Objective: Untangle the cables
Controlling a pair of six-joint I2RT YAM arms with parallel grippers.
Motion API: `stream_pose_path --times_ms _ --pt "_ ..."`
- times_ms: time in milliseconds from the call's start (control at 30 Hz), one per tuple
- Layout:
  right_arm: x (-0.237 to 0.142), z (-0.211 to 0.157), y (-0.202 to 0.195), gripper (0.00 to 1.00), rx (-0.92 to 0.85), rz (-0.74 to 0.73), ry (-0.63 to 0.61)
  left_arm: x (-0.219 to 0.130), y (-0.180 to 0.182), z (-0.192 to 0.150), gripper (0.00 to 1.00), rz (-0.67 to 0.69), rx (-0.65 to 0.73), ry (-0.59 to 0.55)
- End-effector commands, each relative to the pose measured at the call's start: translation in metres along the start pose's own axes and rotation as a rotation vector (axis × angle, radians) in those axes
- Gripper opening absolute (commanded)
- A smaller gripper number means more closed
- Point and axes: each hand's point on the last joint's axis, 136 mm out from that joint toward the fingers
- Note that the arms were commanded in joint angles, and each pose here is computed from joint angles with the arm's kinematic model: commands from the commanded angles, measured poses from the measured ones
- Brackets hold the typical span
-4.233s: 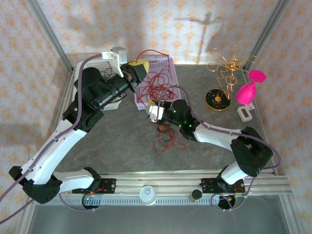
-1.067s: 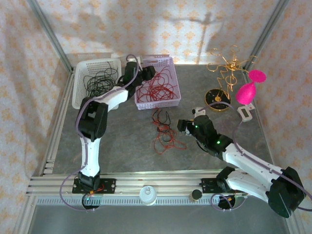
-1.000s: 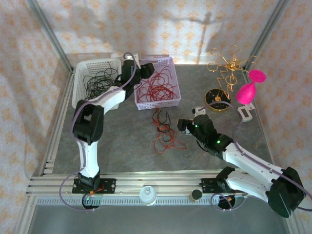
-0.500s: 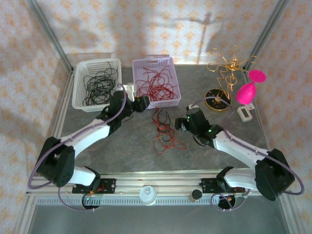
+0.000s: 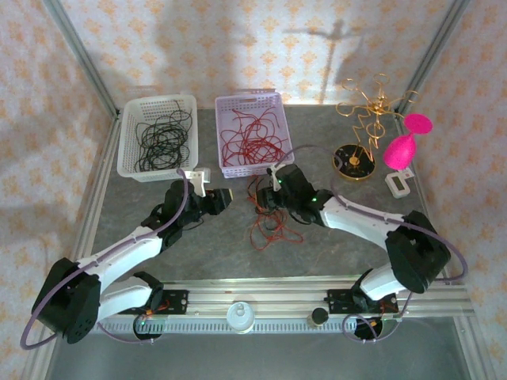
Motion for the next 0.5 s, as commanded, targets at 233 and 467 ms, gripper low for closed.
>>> stream_pose_path --times_ms 233,467 --pt "0.035 -0.018 0.002 0.35 -0.145 0.006 0.104 0.001 0.0 -0.006 0.41 -0.005 -0.001 0.023" --pt "0.047 -0.014 0.011 0.31 -0.155 0.05 0.106 0.002 0.004 -0.009 0.39 0.008 -0.002 0.032"
Point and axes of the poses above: each hand's point on the last joint's axis, 136 mm out from that joint toward the fingers, its own x axis out along the fingers, its own y axis along the line the jaws close on, z = x × y, and after that the axes turned 2 degrees about -x, right-handed
